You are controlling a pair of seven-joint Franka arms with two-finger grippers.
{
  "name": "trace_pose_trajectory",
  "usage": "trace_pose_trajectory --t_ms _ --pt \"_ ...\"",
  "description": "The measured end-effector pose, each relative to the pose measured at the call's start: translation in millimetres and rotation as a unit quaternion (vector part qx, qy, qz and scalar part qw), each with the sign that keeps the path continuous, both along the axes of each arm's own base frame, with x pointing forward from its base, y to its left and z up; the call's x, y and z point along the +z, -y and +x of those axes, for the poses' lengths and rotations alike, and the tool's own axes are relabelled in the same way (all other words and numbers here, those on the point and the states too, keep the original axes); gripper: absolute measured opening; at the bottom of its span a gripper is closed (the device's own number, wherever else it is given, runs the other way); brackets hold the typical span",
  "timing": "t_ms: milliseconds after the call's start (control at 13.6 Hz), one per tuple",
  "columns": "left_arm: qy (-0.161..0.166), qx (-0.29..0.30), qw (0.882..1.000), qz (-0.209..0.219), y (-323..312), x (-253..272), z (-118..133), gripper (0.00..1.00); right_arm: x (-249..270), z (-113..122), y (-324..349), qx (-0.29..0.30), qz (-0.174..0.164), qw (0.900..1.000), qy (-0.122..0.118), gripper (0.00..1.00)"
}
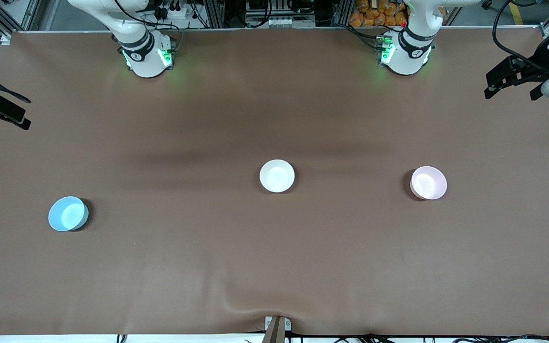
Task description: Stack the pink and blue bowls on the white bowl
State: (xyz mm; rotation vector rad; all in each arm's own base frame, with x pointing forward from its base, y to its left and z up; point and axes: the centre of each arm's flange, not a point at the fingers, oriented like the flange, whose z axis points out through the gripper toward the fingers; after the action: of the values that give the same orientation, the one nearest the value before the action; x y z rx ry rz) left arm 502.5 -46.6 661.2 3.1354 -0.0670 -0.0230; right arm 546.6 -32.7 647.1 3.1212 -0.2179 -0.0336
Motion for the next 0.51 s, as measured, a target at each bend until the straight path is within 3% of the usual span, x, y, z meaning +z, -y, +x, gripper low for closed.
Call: trace_pose_trajectory --t_ms 513 --pt "-0.016 0.016 1.0 0.001 -16.3 -6.8 1.8 1.0 0.0 0.0 0.0 0.0 0.0 1.0 0.0 1.0"
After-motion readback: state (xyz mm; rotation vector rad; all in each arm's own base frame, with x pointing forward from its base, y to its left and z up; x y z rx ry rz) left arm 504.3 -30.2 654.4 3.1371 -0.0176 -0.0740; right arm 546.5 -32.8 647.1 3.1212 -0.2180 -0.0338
